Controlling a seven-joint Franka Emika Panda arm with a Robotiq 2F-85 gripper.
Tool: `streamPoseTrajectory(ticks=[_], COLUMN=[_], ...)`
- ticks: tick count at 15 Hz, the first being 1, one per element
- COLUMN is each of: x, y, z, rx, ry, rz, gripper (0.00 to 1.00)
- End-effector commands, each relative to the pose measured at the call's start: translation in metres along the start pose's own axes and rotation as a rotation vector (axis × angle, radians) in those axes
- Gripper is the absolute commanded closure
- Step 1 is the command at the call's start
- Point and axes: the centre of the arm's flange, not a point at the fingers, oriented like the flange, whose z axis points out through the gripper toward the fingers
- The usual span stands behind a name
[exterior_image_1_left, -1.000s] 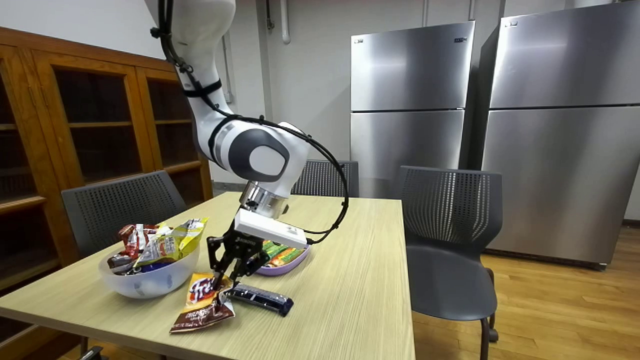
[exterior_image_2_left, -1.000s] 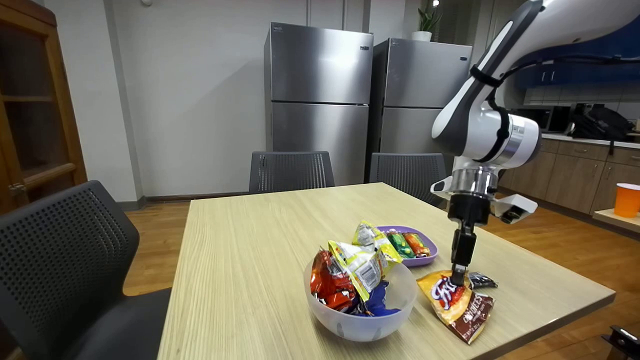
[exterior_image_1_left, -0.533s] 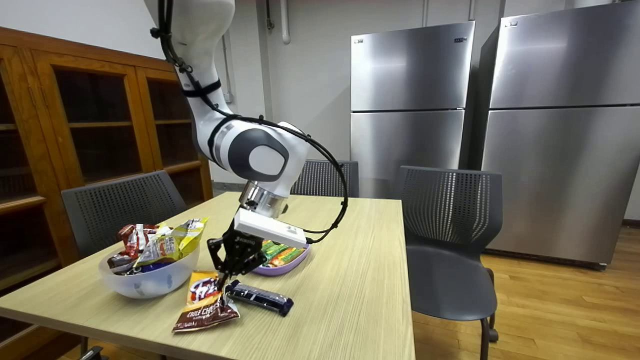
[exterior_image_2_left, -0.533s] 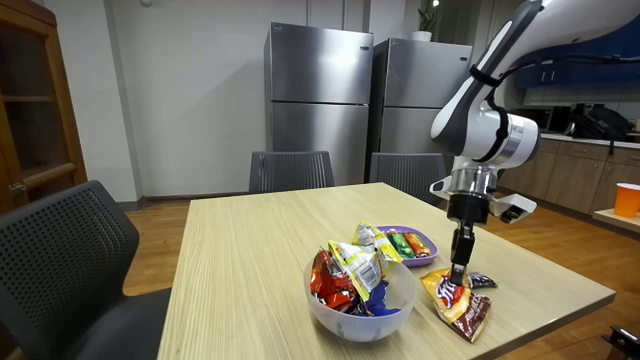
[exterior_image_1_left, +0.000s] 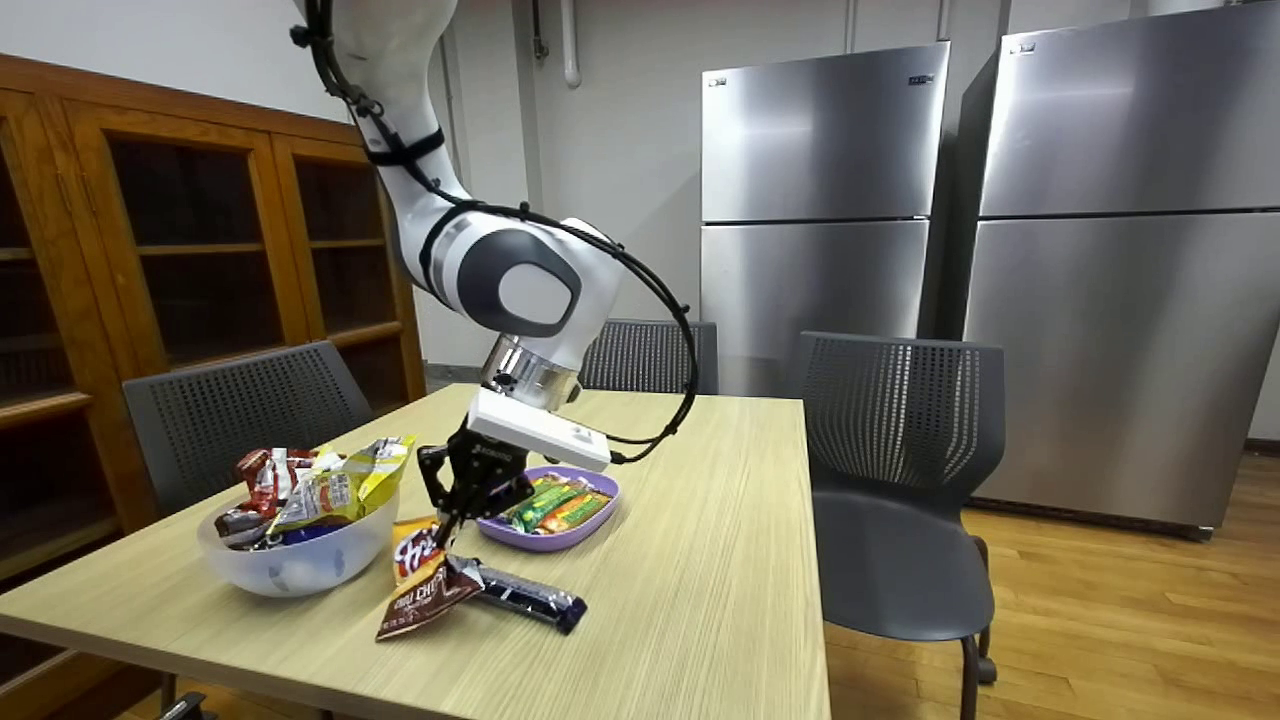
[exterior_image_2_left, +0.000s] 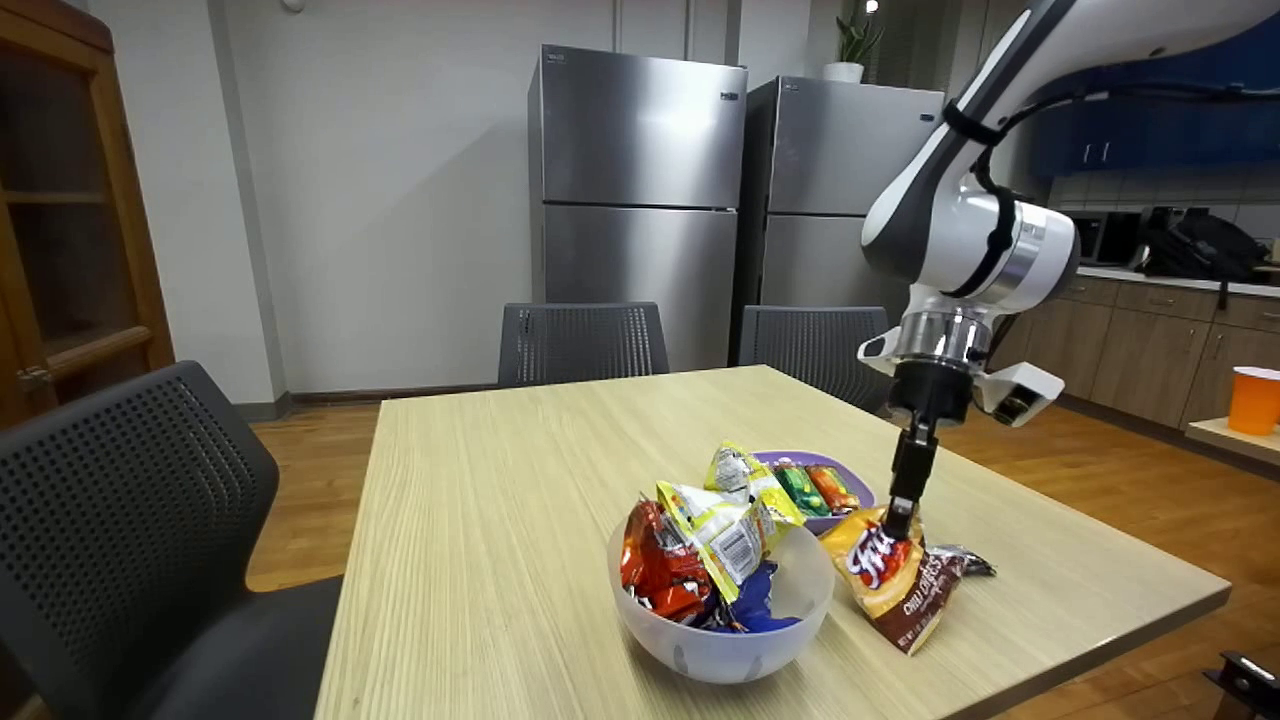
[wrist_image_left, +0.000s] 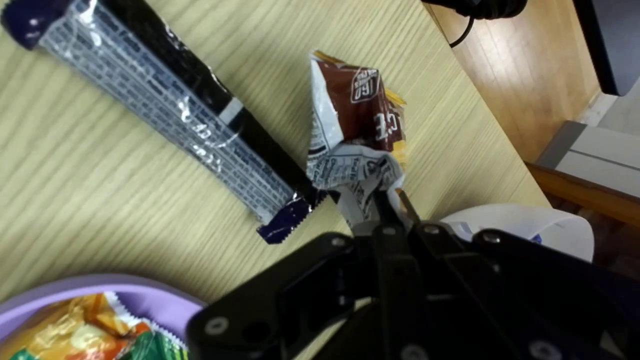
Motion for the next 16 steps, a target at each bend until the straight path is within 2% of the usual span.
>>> streamPoseTrajectory(ticks=[1, 10, 16], x=[0.005, 0.009, 0.028], y=[-0.014, -0.029, -0.053], z=[-0.032, -0.089, -0.107], rx=[0.007, -0.084, -0.134], ry=[0.053, 0.25, 0.298], rz=[0.006, 0.136, 0.159], gripper=[1.0, 1.0, 1.0])
